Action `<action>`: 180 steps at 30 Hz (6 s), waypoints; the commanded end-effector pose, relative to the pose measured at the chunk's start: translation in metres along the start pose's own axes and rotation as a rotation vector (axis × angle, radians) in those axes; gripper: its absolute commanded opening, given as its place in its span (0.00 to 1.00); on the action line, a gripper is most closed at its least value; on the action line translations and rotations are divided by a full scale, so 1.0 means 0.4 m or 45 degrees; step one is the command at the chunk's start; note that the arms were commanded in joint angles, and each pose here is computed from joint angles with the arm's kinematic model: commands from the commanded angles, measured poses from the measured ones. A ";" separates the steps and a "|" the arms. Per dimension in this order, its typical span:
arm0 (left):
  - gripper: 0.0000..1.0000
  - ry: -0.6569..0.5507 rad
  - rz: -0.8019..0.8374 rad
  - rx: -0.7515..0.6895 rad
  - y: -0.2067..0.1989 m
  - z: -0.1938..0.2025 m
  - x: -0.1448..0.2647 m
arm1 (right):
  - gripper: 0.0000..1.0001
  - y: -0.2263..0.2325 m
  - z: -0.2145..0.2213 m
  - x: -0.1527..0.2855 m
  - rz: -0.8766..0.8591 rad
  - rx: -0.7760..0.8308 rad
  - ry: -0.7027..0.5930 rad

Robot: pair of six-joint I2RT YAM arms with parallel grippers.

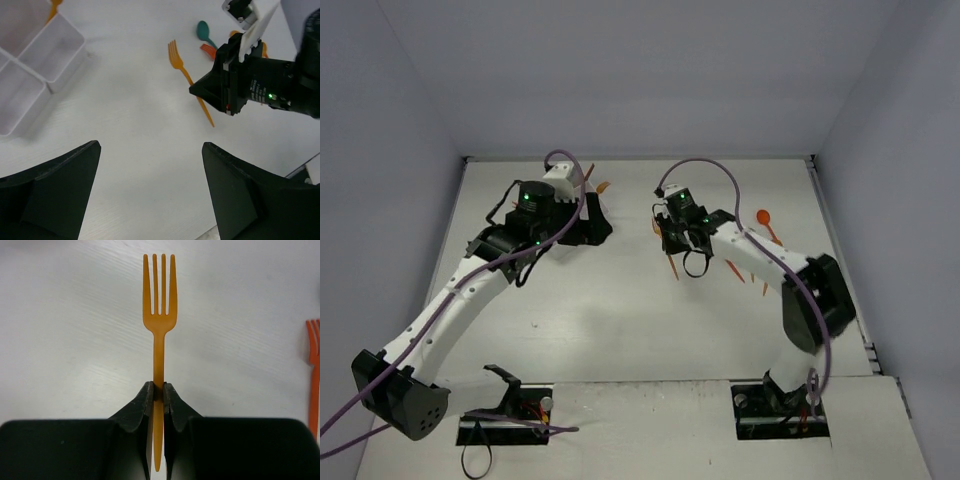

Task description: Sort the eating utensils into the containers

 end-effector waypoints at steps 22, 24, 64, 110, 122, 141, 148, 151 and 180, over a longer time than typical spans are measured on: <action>0.67 -0.305 0.179 -0.013 -0.213 -0.181 -0.069 | 0.00 0.231 -0.112 0.332 -0.578 -0.005 -0.443; 0.64 -0.303 0.165 -0.005 -0.211 -0.178 -0.073 | 0.00 0.232 -0.113 0.334 -0.581 -0.007 -0.447; 0.05 -0.262 0.250 0.228 -0.250 -0.140 -0.131 | 0.02 0.230 -0.114 0.331 -0.585 -0.048 -0.465; 0.00 -0.520 -0.333 -0.685 0.319 -0.346 -0.406 | 0.67 -0.111 -0.064 0.386 -0.038 -0.182 -0.569; 0.03 -0.424 -0.332 -0.674 0.358 -0.227 -0.437 | 0.68 -0.148 -0.048 0.353 0.058 -0.196 -0.533; 0.47 -0.475 -0.410 -0.593 0.351 -0.234 -0.320 | 0.66 -0.277 -0.001 0.212 0.332 -0.442 -0.325; 0.70 -0.605 -0.347 -0.363 0.258 -0.308 -0.132 | 0.66 -0.344 0.006 0.107 0.435 -0.516 -0.175; 0.77 -0.539 -0.319 -0.287 0.226 -0.278 -0.073 | 0.66 -0.366 0.017 0.059 0.468 -0.544 -0.108; 0.80 -0.325 -0.287 -0.072 0.154 -0.004 0.167 | 0.35 -0.419 0.161 -0.107 0.553 -0.489 0.196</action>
Point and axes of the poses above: each gripper's point midway between its finger pads, its own x axis back along the fingers, its own y axis along the line the jaws close on, z = x × y, the point moved 2 cm from there along x, back along the fingers, and after that the axes turned 14 degrees about -x, right-handed, at the moved point
